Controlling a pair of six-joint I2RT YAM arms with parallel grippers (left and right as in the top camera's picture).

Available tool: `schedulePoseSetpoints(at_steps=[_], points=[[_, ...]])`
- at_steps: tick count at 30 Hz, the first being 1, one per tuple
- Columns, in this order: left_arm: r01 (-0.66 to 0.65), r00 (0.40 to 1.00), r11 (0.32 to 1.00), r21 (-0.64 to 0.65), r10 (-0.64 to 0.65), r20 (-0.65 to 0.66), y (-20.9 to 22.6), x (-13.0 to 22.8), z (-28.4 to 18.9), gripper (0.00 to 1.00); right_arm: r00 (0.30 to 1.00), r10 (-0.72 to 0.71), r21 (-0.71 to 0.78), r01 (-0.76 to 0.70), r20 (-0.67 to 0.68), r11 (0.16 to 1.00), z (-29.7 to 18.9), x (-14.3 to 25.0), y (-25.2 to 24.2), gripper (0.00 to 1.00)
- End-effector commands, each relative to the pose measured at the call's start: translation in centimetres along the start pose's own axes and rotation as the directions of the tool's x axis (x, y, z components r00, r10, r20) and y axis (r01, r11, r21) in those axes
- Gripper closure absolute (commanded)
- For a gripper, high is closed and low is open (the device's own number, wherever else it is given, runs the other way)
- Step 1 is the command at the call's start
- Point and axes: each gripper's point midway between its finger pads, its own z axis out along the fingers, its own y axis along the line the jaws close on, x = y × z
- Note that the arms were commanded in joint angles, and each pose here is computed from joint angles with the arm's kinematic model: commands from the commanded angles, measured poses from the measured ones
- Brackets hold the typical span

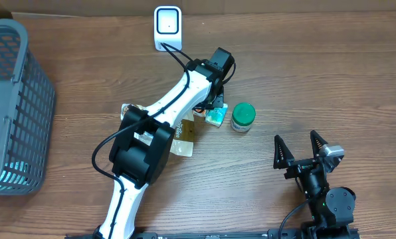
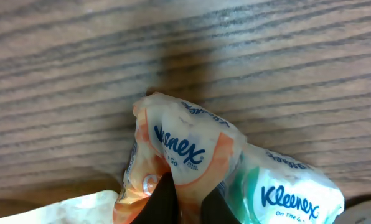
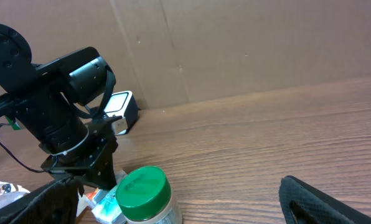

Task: Scan the item barcode
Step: 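Carry the orange tissue pack with the left gripper and set it beside the green pack, then reach the left gripper into the basket and grasp the mint-green snack bag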

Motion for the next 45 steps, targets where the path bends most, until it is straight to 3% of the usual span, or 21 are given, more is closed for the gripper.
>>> schedulePoseSetpoints(at_steps=[1,10,14,15,18,22,28,35,41,45], points=[[0.003,0.997,0.998,0.056,0.002,-0.075,-1.9,2.1,0.3,0.96,1.0,-0.006,0.0,0.006,0.003,1.0,0.0,0.2,0.0,0.0],[0.193,0.972,0.977,0.093,-0.177,-0.157,-3.6,3.7,0.0,0.96,1.0,-0.006,0.0,0.006,0.003,1.0,0.0,0.2,0.0,0.0],[0.215,0.967,0.973,0.087,-0.199,-0.159,-3.4,3.5,0.0,0.96,1.0,-0.006,0.0,0.006,0.003,1.0,0.0,0.2,0.0,0.0],[0.217,0.967,0.972,0.088,-0.201,-0.158,-3.3,3.4,-0.1,0.89,1.0,-0.006,0.0,0.006,0.003,1.0,0.0,0.2,0.0,0.0],[0.221,0.966,0.971,0.088,-0.206,-0.156,-3.0,3.0,-0.5,0.57,1.0,-0.006,0.0,0.006,0.003,1.0,0.0,0.2,0.0,0.0],[0.196,0.972,0.976,0.089,-0.182,-0.151,-2.3,2.0,-2.3,0.41,1.0,-0.006,0.0,0.006,0.003,1.0,0.0,0.2,0.0,0.0],[0.139,0.989,0.987,0.075,-0.134,-0.061,-1.2,-1.4,-7.1,0.4,1.0,-0.006,0.0,0.006,0.003,1.0,0.0,0.2,0.0,0.0],[-0.01,0.996,0.988,0.152,-0.004,0.092,-1.2,-5.4,-14.2,0.43,1.0,-0.006,0.0,0.006,0.003,1.0,0.0,0.2,0.0,0.0],[-0.02,0.978,0.984,0.177,-0.017,0.208,2.1,-8.0,-20.8,0.5,1.0,-0.006,0.0,0.006,0.003,1.0,0.0,0.2,0.0,0.0],[0.052,0.956,0.983,0.176,-0.1,0.275,7.0,-9.0,-25.2,0.52,1.0,-0.006,0.0,0.006,0.003,1.0,0.0,0.2,0.0,0.0]])
